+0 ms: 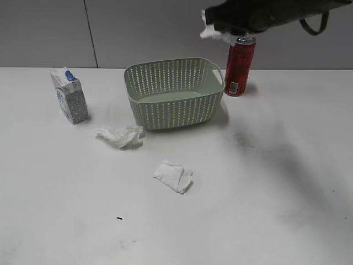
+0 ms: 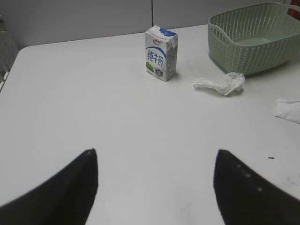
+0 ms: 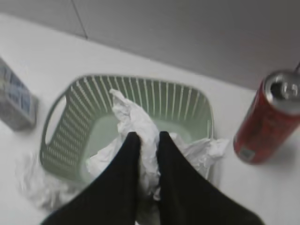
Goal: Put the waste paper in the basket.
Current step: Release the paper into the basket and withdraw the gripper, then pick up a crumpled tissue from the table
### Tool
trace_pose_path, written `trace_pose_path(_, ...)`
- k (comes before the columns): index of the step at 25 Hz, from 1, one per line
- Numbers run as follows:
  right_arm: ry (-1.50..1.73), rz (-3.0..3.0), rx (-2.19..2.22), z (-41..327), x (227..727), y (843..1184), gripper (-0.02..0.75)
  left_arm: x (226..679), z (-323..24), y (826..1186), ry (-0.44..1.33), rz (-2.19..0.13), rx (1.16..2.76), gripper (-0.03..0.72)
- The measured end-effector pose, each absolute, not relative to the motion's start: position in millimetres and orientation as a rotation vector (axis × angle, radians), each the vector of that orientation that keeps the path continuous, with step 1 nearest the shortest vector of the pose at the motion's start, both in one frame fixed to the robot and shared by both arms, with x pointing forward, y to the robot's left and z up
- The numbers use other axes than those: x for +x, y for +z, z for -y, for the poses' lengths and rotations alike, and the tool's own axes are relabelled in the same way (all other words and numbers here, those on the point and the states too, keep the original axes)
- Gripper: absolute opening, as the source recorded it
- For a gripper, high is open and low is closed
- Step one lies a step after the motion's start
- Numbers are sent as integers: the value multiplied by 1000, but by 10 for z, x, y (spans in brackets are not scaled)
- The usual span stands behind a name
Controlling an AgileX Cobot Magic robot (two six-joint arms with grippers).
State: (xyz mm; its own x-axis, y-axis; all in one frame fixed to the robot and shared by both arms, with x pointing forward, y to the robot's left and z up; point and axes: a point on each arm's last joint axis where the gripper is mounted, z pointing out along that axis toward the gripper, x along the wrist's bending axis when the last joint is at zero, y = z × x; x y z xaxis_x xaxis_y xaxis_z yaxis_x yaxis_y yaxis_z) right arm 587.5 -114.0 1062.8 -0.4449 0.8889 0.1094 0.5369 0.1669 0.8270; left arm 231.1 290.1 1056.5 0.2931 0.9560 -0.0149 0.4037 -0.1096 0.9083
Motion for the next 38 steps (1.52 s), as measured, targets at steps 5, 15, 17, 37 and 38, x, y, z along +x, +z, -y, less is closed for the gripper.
trace_pose_path(5, 1314, -1932, 1189, 865, 6050, 10592, 58, 2311, -2901, 10565, 785, -1253, 1678, 561)
trace_pose_path(15, 1239, -2004, 1028, 495, 6288, 9620, 268, 2311, -2902, 10565, 786, -1253, 1678, 561)
trace_pose_path(17, 1219, -2025, 1038, 487, 6299, 9512, 483, 2311, -2902, 10565, 786, -1253, 1678, 561)
trace_pose_path(37, 681, -2578, 1245, 873, 5552, 10242, 593, 2313, -2902, 10567, 787, -1253, 1677, 561)
trace_pose_path(38, 600, -2621, 1241, 922, 5491, 10262, 593, 2322, -2901, 10567, 784, -1257, 1681, 561)
